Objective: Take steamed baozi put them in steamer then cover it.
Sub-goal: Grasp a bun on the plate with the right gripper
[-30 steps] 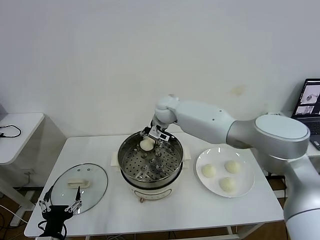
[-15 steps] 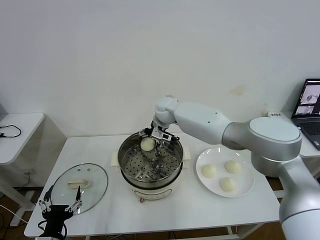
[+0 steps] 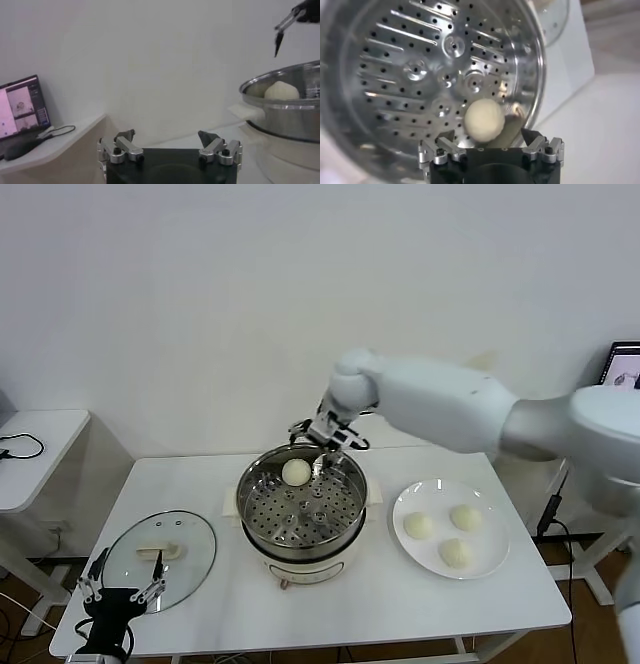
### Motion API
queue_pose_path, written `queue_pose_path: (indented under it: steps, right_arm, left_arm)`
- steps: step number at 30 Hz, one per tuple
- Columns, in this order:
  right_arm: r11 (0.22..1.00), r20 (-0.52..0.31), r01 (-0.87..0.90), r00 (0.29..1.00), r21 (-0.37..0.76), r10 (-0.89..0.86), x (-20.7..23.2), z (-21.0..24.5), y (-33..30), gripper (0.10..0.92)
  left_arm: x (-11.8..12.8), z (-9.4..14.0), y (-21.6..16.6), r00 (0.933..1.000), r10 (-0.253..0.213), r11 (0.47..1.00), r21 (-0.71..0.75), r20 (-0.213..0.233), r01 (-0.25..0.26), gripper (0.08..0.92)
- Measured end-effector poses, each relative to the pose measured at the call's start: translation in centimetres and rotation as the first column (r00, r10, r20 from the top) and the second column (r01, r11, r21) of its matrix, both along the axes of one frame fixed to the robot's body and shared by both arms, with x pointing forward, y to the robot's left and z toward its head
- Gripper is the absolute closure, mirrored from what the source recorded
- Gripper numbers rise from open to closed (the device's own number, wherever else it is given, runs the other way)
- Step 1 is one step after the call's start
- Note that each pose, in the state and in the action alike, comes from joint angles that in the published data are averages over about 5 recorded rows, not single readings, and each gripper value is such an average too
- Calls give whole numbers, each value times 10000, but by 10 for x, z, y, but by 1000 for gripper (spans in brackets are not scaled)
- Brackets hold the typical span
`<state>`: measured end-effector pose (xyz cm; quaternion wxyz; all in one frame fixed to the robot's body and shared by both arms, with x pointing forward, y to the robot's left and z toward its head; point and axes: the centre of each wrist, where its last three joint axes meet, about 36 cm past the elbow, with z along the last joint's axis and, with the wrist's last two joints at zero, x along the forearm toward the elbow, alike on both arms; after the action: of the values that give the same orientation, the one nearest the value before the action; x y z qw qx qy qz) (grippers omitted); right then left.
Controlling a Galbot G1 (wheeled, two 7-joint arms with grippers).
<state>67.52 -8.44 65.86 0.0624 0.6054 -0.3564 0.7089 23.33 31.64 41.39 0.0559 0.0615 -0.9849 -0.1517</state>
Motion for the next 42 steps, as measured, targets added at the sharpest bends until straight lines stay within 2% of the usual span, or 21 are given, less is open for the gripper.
queue_pose_path:
  steps: [9, 18, 27, 42]
  right_arm:
    - [9550, -698, 2962, 9530, 125, -2947, -34, 14, -100, 200]
    - [8718, -1229, 4894, 8643, -188, -4878, -62, -15, -183, 199]
    - [8199, -1576, 5684, 8053, -688, -5715, -67, -67, -210, 199]
    - [7793, -1837, 6126, 7575, -1317, -6265, -43, -146, -209, 200]
  left_arm:
    - [10, 1, 3, 9998, -182, 9998, 48, 39, 182, 177]
    - [13, 0, 11, 10000, -88, 9998, 162, 7, 88, 177]
    - [12, -2, 17, 10000, 87, 9998, 204, -47, -86, 177]
    - [12, -5, 26, 9995, 279, 9991, 330, -155, -273, 177]
